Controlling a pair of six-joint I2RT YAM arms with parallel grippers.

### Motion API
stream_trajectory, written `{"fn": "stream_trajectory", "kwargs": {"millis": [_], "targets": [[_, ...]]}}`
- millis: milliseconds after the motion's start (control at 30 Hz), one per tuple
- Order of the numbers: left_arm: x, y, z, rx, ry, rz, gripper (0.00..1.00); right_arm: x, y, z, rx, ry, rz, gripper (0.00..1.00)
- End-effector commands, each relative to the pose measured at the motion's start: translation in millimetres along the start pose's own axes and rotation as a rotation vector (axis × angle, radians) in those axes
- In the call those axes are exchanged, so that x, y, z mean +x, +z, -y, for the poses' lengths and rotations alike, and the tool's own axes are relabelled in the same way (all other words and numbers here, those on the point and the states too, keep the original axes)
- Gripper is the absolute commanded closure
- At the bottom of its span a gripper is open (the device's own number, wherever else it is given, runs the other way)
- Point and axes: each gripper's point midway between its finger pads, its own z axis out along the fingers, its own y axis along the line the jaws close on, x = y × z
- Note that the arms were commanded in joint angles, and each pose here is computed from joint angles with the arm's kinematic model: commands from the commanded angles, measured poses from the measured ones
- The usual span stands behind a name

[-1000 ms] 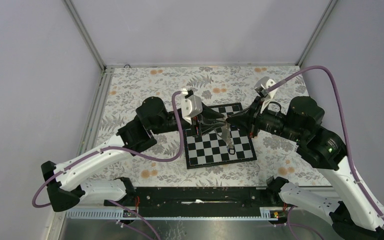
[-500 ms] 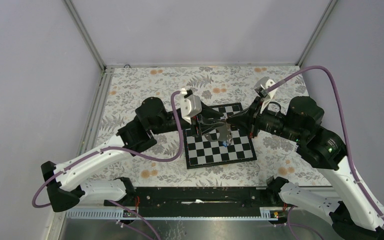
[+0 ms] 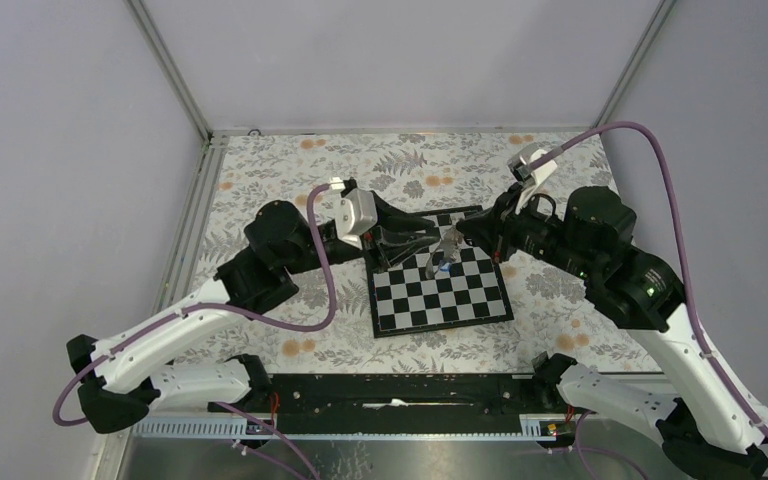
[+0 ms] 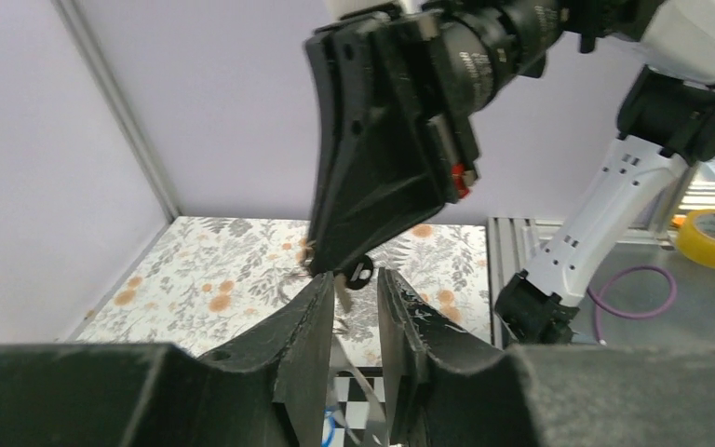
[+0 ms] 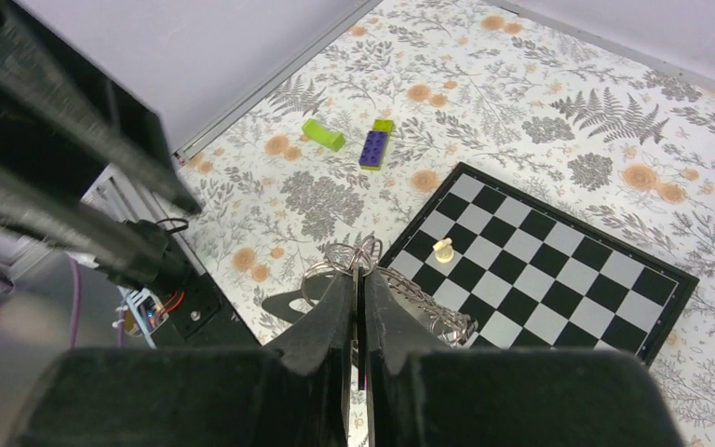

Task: Remove the keys from the keyring
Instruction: Remove the key from the keyring.

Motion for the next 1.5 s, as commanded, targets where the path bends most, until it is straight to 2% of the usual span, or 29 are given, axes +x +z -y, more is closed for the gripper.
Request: {"fn": "stream_trajectory", "kwargs": {"millis": [0, 167, 300, 600, 867, 1000, 1467], "targets": [[-3, 4, 23, 0.135, -0.023, 0.026, 0.72, -30, -2, 6, 0.057, 0.005, 0.09, 1.0], [12, 14, 43, 0.26, -0.109, -0.015, 0.77, -32, -2, 6, 0.059, 0.0, 0.098, 1.0], [27, 22, 51, 0.287, -0.123, -0.058, 0.76, -33, -2, 6, 0.062, -0.003, 0.101, 1.0], [73, 33, 37, 0.164, -0.12, -0.225, 0.75, -35, -4, 5, 0.053, -0.012, 0.106, 1.0], [95, 31, 4, -0.023, -0.087, -0.304, 0.75, -29, -6, -3, 0.012, -0.015, 0.082, 1.0], [93, 33, -9, -0.087, -0.069, -0.286, 0.75, -25, -6, -5, -0.006, -0.015, 0.062, 0.99], [45, 28, -21, -0.166, -0.028, -0.05, 0.72, -18, -5, -6, -0.011, -0.011, 0.043, 0.99]]}}
